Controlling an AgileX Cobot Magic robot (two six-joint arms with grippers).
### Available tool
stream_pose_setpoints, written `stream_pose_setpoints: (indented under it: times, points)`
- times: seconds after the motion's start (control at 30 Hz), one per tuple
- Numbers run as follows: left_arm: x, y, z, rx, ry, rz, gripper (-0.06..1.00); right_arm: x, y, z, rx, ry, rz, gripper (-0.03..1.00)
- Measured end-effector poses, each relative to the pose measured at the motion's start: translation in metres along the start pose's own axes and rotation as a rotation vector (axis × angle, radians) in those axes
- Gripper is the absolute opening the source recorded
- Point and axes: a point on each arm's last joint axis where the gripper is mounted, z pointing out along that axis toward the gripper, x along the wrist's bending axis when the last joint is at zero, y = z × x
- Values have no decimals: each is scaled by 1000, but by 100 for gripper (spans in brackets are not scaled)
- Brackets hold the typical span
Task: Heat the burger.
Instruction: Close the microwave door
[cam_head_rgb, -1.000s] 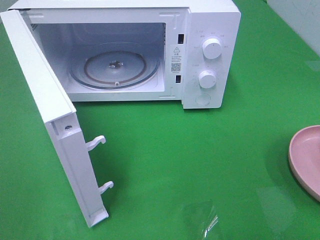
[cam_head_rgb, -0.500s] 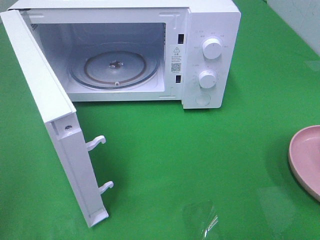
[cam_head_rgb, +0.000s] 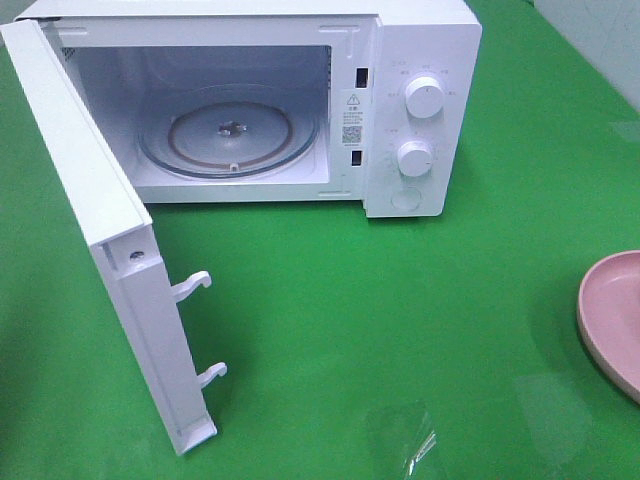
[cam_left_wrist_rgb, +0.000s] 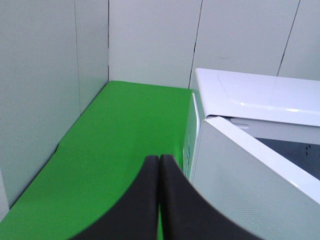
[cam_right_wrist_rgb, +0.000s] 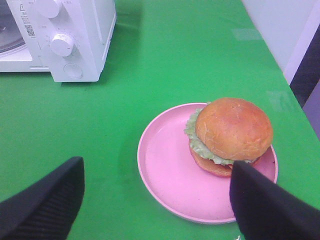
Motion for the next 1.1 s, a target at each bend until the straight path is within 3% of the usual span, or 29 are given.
stream_pose_setpoints:
  times: [0.37, 0.43, 0.5, 0.6, 0.73, 1.1]
  points:
    - [3, -42, 64, 86, -1, 32, 0, 0, 0, 0, 0, 0, 0, 76]
    - [1, -49, 73, 96, -23, 39, 0, 0, 0, 0, 0, 0, 0, 76]
    - [-4, -66, 89, 134, -102, 83, 0, 0, 0, 0, 0, 0, 0, 76]
    - [-6, -69, 91, 141, -121, 95, 0, 0, 0, 0, 0, 0, 0, 76]
    - [-14, -88, 103, 173, -238, 175, 0, 0, 0, 0, 0, 0, 0, 76]
    - [-24, -107, 128, 243, -308, 174, 0, 0, 0, 0, 0, 0, 0, 76]
